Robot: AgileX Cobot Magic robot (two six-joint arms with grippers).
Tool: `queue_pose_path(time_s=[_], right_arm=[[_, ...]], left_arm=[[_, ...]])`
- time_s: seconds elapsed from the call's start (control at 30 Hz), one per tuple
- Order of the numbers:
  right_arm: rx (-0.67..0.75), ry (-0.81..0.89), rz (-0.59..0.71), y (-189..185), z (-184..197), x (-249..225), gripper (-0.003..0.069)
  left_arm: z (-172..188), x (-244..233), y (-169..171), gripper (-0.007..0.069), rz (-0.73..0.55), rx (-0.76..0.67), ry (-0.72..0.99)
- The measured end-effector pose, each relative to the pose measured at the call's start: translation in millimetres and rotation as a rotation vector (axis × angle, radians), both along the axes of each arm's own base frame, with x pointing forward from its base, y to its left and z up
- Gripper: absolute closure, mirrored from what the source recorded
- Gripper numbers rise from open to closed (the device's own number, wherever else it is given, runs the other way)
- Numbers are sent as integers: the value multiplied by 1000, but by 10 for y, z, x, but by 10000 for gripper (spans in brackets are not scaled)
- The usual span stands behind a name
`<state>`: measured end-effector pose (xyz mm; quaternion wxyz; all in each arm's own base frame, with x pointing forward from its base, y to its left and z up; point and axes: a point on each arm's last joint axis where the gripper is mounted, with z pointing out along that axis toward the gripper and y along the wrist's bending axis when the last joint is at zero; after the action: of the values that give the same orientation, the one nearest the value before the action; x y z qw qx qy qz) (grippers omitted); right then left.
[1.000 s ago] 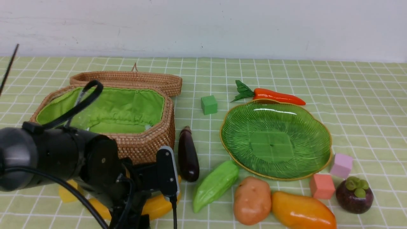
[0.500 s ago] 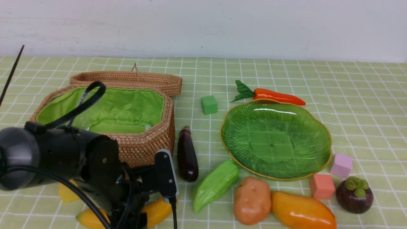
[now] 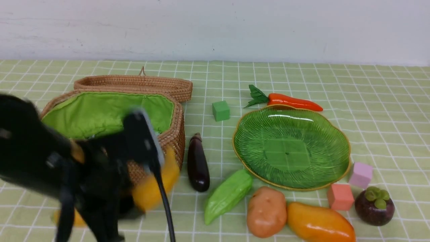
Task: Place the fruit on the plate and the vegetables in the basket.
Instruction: Use the left arm to grab a banana and put it into the right plate
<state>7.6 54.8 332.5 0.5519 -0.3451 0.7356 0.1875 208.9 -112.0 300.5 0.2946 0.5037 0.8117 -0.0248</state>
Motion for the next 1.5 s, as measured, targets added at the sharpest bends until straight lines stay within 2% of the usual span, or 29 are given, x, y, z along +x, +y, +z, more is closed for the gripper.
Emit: queue_pose_path(time_s=[0.1,0.2,0.33,0.57,0.7,0.77,0.8,0.83,0.93,0.97,1.0,1.03,1.23,1.5], right_arm=[[8,-14,-12,-5,14,10,638],[11,-18,-16,-7,18,14,636],[11,-18,-16,-7,18,14,632],[5,-18,-17,-9,14,14,627],[4,-18,-18,-10,13,15,627],[4,-19,-20,-11,15,16,627],[4,-19,-20,-11,15,16,627],[5,-21,-21,-11,16,17,627],[5,-20,-20,-11,15,17,627],[5,-20,-20,-11,15,17,627],[5,-20,-20,-11,15,17,627],[5,-20,-20,-11,15,17,627],[5,-20,-20,-11,15,17,627],[4,-20,-21,-12,15,17,625]], left_arm=[[401,252,184,319,65,79,-211],[553,569,267,319,80,170,-283],[514,968,236,319,72,232,-247],[466,1018,119,319,-8,223,-186],[469,997,-282,319,-135,193,-229],[525,1092,-793,319,-196,106,-297],[493,1121,-843,319,-200,103,-292],[494,1202,-1166,319,-222,50,-305],[242,1381,-1610,319,-247,5,-251],[249,1390,-1651,319,-249,-5,-253],[13,1511,-1871,319,-257,-16,-208],[-54,1559,-1968,319,-258,-30,-197],[-546,1828,-2320,319,-236,-80,-123],[-646,1875,-2437,319,-230,-181,-116]])
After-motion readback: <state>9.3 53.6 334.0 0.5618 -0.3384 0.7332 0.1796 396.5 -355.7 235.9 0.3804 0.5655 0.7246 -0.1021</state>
